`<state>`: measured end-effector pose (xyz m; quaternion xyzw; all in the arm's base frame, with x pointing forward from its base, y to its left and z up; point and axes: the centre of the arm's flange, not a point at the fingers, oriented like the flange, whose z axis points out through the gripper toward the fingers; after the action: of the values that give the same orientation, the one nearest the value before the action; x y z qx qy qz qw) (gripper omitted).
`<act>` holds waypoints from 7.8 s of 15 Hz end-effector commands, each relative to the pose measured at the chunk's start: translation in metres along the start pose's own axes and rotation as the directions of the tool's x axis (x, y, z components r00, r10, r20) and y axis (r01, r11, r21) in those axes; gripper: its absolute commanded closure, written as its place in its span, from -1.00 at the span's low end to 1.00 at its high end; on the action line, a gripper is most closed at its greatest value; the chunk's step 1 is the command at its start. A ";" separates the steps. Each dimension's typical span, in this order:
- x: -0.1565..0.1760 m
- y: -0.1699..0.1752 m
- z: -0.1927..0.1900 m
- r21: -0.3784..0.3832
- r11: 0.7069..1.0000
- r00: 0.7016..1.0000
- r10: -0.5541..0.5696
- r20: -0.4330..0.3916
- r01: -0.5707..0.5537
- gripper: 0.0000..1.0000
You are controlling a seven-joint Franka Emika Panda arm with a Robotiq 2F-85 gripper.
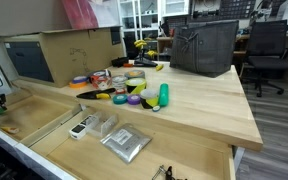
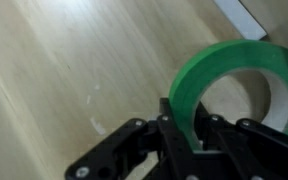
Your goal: Put the green tape in the left open drawer
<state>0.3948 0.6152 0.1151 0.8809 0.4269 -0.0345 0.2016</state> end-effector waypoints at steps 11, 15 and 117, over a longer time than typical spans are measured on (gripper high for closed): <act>0.016 -0.024 -0.046 -0.063 0.988 0.985 -0.146 -0.091 0.140 -0.42; 0.021 0.003 -0.087 -0.054 0.993 0.981 -0.109 -0.158 0.102 -0.98; -0.239 0.239 -0.154 0.081 0.706 0.698 0.708 -0.111 -0.703 1.00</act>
<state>0.4409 0.3990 0.3834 0.9700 0.1108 0.1049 0.1894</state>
